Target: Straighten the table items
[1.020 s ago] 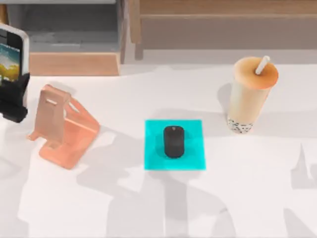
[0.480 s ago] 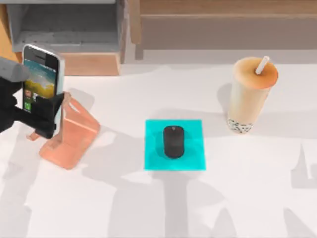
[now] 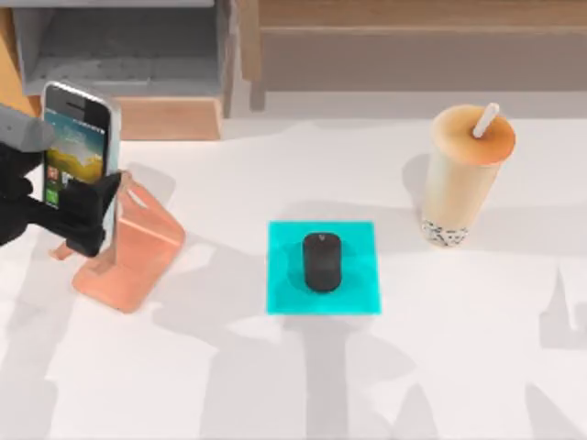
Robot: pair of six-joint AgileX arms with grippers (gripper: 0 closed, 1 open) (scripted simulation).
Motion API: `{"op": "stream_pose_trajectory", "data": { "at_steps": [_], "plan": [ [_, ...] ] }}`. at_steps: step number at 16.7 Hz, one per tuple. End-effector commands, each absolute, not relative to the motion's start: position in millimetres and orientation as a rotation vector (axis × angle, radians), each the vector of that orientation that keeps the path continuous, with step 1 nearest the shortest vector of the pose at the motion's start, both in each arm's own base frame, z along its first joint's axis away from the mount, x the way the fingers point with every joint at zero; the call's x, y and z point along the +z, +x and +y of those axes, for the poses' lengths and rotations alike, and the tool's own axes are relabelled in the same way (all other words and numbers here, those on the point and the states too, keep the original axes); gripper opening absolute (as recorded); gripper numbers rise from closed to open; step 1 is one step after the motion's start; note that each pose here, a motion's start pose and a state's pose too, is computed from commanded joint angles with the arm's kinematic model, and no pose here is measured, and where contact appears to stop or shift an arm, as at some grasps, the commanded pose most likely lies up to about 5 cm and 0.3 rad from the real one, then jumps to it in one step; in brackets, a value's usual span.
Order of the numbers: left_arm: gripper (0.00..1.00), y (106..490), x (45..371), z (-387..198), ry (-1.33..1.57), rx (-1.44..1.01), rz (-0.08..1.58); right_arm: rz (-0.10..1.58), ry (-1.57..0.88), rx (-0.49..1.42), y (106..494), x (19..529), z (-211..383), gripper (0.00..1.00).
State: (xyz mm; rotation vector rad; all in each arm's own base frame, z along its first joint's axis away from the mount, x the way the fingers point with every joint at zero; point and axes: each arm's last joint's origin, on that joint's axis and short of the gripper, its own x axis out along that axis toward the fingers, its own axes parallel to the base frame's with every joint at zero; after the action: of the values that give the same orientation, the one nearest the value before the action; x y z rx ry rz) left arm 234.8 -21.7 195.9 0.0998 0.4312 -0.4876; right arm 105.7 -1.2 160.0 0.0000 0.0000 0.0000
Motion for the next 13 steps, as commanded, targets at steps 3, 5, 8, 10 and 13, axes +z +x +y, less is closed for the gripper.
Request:
{"op": "stream_pose_trajectory", "data": {
  "at_steps": [3,5,8,10,13],
  "plan": [
    [0.83,234.8,195.9,-21.7,0.100,-0.488,0.431,0.000,0.000,0.000,105.7,160.0,-1.2,1.00],
    [0.98,234.8,195.9,-21.7,0.100,-0.488,0.431,0.000,0.000,0.000,105.7,160.0,-1.2,1.00],
    [1.00,234.8,195.9,-21.7,0.100,-0.488,0.431,0.000,0.000,0.000,105.7,160.0,-1.2,1.00],
    [1.00,234.8,195.9,-21.7,0.100,-0.488,0.431,0.000,0.000,0.000,105.7,160.0,-1.2,1.00],
    [1.00,234.8,195.9,-21.7,0.100,-0.488,0.431,0.000,0.000,0.000,105.7,160.0,-1.2,1.00]
  ]
}}
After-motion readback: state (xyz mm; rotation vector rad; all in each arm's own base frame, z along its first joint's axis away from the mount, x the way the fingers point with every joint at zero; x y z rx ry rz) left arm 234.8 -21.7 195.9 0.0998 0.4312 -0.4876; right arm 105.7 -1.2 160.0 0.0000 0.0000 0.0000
